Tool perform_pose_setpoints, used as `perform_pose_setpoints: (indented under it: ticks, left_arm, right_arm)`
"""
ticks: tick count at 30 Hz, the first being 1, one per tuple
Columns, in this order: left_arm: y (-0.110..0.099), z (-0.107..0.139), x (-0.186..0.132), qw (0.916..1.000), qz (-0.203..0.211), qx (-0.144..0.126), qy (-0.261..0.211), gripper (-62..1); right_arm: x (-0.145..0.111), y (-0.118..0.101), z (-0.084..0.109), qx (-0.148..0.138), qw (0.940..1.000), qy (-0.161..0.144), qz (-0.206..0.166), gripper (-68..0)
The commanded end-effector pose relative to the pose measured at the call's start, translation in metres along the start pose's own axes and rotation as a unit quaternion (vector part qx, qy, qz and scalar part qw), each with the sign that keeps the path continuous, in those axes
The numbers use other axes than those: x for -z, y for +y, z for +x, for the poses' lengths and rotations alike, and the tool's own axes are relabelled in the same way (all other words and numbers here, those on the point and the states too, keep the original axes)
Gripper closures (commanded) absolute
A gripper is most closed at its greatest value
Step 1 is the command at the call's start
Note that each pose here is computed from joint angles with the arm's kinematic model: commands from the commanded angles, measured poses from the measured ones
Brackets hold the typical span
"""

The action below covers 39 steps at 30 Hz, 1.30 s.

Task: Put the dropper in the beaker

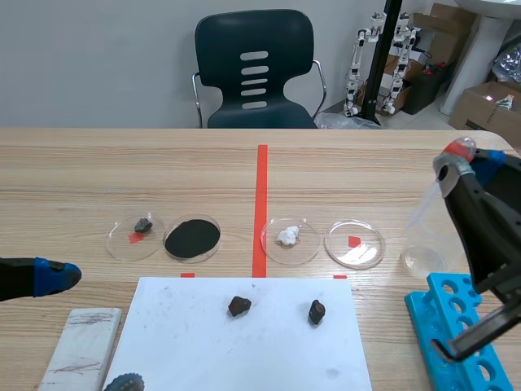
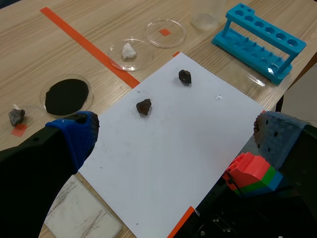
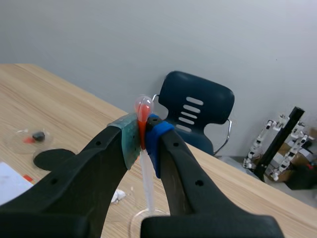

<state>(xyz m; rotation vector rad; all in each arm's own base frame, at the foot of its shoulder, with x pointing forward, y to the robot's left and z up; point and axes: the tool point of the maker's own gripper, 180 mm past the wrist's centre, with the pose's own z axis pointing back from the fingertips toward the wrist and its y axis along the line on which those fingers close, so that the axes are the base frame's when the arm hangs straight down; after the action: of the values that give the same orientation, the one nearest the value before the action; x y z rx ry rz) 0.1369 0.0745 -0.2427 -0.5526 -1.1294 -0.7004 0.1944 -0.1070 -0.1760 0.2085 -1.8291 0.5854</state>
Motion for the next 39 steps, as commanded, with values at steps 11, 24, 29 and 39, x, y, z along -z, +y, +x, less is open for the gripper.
perform_pose_setpoints:
  ticks: [11, 24, 29, 39]
  left_arm:
    - [0.0, 0.006, 0.0, 0.9999, 0.002, -0.003, -0.013, -62.3]
    - [0.0, 0.006, 0.0, 0.9999, 0.002, -0.003, -0.013, -62.3]
    - [0.0, 0.006, 0.0, 0.9999, 0.002, -0.003, -0.013, -62.3]
    - [0.0, 0.006, 0.0, 0.9999, 0.002, -0.003, -0.013, -62.3]
  right_arm:
    - [0.006, -0.051, -0.011, -0.013, 0.9973, -0.018, -0.071, -1.3]
    - [0.013, -0.077, -0.051, 0.016, 0.9937, -0.002, -0.111, -1.3]
    - [0.014, -0.088, -0.07, 0.027, 0.9919, 0.014, -0.124, -1.3]
    - [0.011, -0.111, -0.114, 0.039, 0.9849, 0.055, -0.16, -1.3]
